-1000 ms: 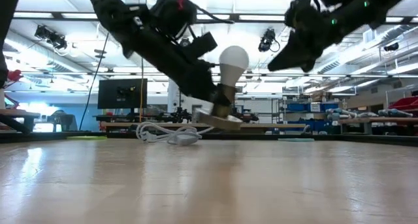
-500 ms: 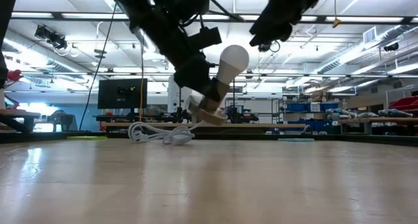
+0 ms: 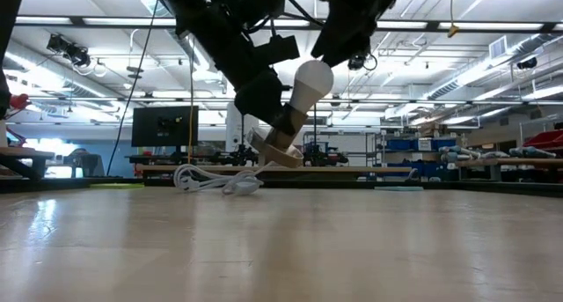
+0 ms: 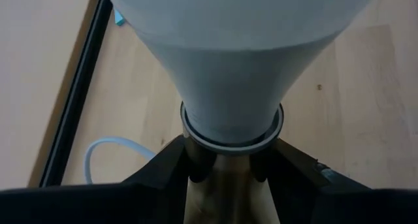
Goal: Screw lightbulb
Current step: Remove the light bulb from the lamp
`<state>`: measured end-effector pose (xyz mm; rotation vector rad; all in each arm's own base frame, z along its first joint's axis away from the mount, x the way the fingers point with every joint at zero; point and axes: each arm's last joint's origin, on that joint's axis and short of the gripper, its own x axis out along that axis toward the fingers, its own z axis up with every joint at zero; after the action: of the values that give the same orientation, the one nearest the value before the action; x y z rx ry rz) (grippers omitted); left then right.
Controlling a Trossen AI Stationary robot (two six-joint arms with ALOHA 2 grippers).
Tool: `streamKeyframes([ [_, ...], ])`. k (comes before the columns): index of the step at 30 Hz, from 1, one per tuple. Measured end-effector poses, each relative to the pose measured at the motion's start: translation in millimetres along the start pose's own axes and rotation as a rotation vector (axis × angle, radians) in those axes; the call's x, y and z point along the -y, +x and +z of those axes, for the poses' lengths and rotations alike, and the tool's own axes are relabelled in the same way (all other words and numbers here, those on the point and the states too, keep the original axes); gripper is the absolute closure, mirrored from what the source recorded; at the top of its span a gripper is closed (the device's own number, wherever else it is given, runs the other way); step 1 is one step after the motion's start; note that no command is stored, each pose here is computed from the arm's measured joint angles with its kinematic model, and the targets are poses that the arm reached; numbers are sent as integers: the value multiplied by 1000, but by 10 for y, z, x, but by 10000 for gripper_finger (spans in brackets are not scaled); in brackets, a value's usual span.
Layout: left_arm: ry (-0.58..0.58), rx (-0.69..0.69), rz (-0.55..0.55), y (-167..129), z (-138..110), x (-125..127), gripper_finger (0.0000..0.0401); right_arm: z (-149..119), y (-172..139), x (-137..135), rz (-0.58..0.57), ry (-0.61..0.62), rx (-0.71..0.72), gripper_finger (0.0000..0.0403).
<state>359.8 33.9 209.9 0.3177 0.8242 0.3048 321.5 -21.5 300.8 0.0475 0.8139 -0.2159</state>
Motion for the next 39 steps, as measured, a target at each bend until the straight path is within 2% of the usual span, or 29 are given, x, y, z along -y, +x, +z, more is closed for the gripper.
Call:
streamKeyframes([
  [10, 5, 18, -2, -13, 22, 30, 239, -19, 147, 49, -18, 35, -50, 61],
  [18, -7, 43, -20, -15, 45, 29, 239, -21, 149, 51, -17, 11, -53, 91],
  [22, -4, 44, -24, -13, 43, 29, 239, -20, 150, 50, -11, -108, -53, 110],
  [28, 8, 39, -25, -12, 38, 27, 239, -28, 149, 50, 3, -474, -62, 117],
  [31, 9, 36, -27, -12, 35, 28, 239, -28, 149, 49, 6, -574, -62, 113],
  [34, 8, 36, -30, -12, 34, 30, 239, -28, 141, 36, 1, -576, -62, 103],
  [39, -3, 42, -35, -13, 39, 28, 239, -28, 72, 7, -53, -438, -59, 76],
])
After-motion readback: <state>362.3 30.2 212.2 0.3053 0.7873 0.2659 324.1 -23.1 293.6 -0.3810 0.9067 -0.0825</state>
